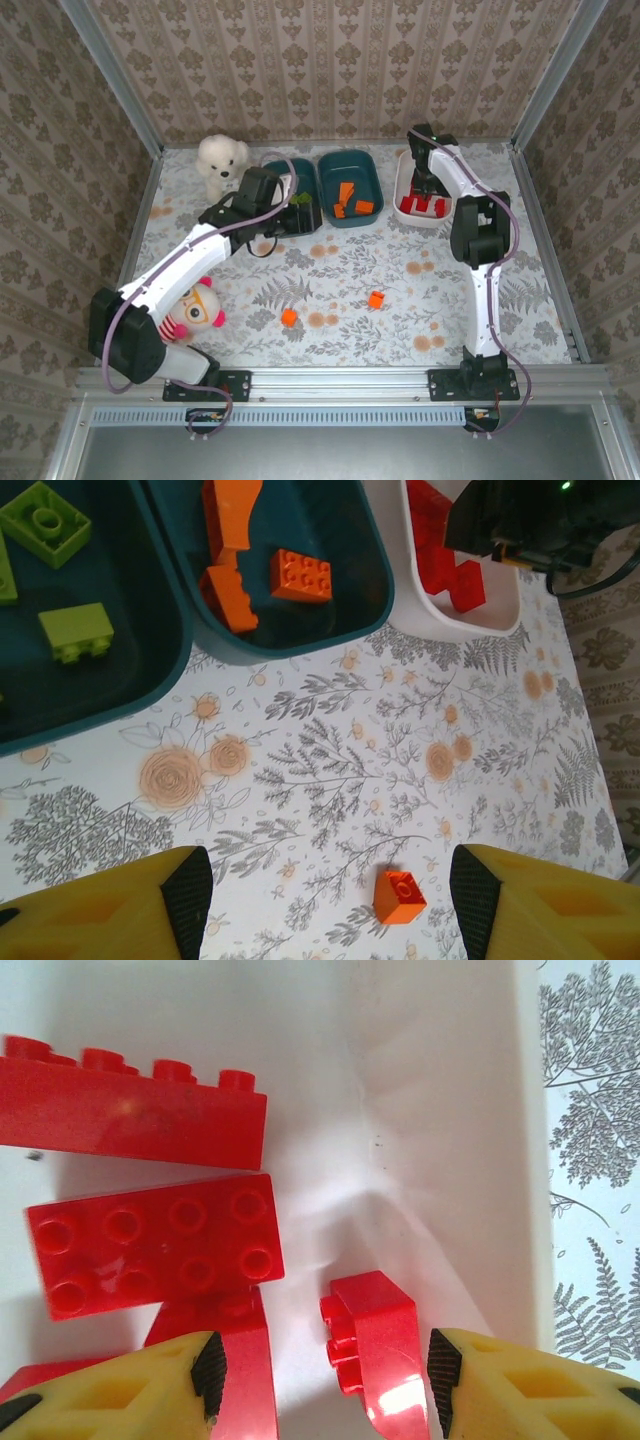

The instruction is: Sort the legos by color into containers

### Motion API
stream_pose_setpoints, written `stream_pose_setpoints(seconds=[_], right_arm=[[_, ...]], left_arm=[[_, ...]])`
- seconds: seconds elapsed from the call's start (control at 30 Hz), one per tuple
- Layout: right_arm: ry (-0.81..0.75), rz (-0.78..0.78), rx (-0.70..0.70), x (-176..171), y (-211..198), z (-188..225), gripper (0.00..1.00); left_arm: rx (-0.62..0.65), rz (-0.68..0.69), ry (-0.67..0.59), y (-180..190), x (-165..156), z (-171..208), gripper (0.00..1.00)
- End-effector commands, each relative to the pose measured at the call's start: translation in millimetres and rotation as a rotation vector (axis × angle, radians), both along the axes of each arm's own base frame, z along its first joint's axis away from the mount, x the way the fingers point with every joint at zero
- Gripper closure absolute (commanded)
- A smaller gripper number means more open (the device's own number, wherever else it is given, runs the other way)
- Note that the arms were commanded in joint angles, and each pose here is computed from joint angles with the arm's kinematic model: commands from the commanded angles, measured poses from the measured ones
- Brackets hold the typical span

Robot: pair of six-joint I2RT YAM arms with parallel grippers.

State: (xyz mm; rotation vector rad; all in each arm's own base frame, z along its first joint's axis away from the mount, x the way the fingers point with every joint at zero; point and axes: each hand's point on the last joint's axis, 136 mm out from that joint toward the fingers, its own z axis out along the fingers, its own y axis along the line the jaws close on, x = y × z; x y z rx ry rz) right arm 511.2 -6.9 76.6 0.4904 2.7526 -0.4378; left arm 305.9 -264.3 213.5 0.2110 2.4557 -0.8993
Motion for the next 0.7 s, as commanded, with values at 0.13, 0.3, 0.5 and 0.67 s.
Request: stream_pose_setpoints(seconds=[0.13,0.3,0.5,0.67], right_arm=[[-0.296,0.127,0.149,-13.3,60.9,118.0,0.35],[-0.368,0.319,0.324,-66.6,131.7,131.7,0.27],[-0.375,0.604,0.496,-163.6,210.4,106.0,0.25],[-0.323,0.633,0.581,-230.7,219.9,86.0,0.24]], left_arm=[[0.088,-0.058,0.096,21.4,-36.5,-26.5,0.31],[0.197,0.042,0.332,54.8,-76.5,-83.2,0.25],[0.179,0.06,0.48,59.6,-109.7,-122.5,0.2],[0.399,-0.182,0.36,65.1,-134.1,-126.6,0.19]])
